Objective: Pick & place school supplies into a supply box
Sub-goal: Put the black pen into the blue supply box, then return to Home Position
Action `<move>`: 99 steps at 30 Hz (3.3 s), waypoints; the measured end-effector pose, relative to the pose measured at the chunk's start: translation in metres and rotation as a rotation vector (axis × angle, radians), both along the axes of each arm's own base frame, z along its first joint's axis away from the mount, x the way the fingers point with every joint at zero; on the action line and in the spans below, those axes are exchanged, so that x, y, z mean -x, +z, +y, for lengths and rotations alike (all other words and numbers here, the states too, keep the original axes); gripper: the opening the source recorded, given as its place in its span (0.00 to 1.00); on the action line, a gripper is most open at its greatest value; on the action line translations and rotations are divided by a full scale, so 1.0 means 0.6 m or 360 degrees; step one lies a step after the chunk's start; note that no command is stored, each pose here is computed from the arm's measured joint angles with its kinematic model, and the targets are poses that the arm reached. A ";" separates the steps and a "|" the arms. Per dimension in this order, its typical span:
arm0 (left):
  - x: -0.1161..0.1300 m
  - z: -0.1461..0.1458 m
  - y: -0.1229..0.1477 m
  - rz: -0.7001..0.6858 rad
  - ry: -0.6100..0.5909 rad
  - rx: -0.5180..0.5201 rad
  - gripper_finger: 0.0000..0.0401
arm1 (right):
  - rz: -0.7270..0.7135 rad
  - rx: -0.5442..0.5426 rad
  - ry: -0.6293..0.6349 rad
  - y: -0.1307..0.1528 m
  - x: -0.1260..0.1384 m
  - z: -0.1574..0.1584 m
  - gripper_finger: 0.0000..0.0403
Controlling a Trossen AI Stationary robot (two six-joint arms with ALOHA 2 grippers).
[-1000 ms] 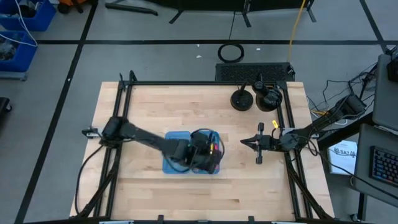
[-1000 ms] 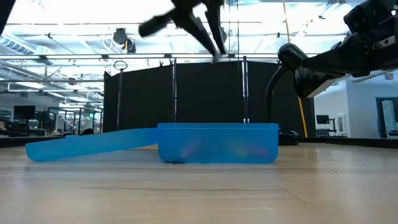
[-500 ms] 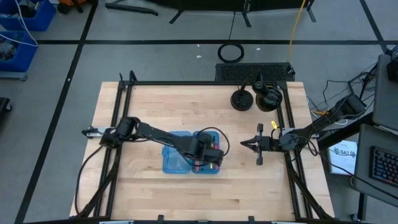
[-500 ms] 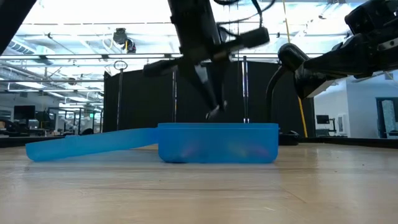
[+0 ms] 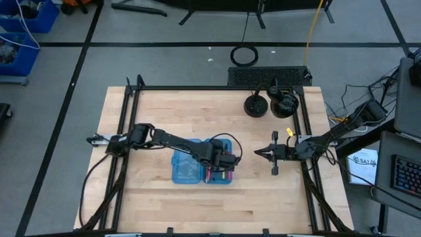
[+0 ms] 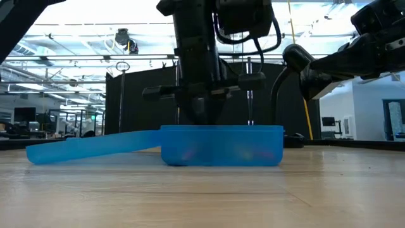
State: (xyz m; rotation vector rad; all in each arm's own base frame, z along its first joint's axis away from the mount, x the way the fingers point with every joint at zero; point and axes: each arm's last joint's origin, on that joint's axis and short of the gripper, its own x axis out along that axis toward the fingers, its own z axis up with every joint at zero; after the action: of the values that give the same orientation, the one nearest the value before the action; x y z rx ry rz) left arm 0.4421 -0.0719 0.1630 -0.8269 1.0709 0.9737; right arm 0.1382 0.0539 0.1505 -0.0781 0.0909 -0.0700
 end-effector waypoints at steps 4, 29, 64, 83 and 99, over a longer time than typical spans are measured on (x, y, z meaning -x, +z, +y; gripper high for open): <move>-0.001 -0.001 0.001 -0.0002 -0.0052 -0.0005 0.17 | 0.0000 -0.0011 -0.0001 0.000 0.000 0.000 0.01; 0.143 -0.161 0.233 0.0080 -0.1902 -0.0899 0.31 | 0.0038 -0.0092 0.0001 -0.005 0.000 0.000 0.01; 0.397 0.065 0.264 -0.1159 -0.2039 -0.1367 0.01 | -0.0040 0.0028 0.0195 0.120 0.008 -0.051 0.00; 0.507 0.089 0.085 -0.1719 -0.1891 -0.1435 0.00 | -0.0060 -0.0165 -0.0107 0.024 0.030 -0.064 0.00; 0.548 0.096 -0.001 -0.1642 -0.1989 -0.1378 0.00 | -0.0162 0.0085 -0.0035 0.038 0.035 -0.074 0.00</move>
State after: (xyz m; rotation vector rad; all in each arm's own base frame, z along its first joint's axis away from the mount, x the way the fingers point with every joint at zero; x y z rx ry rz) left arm 0.1135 -0.0140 0.1625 0.1870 0.0505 -0.1739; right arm 0.1173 0.0098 0.1735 -0.1267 -0.0117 -0.0985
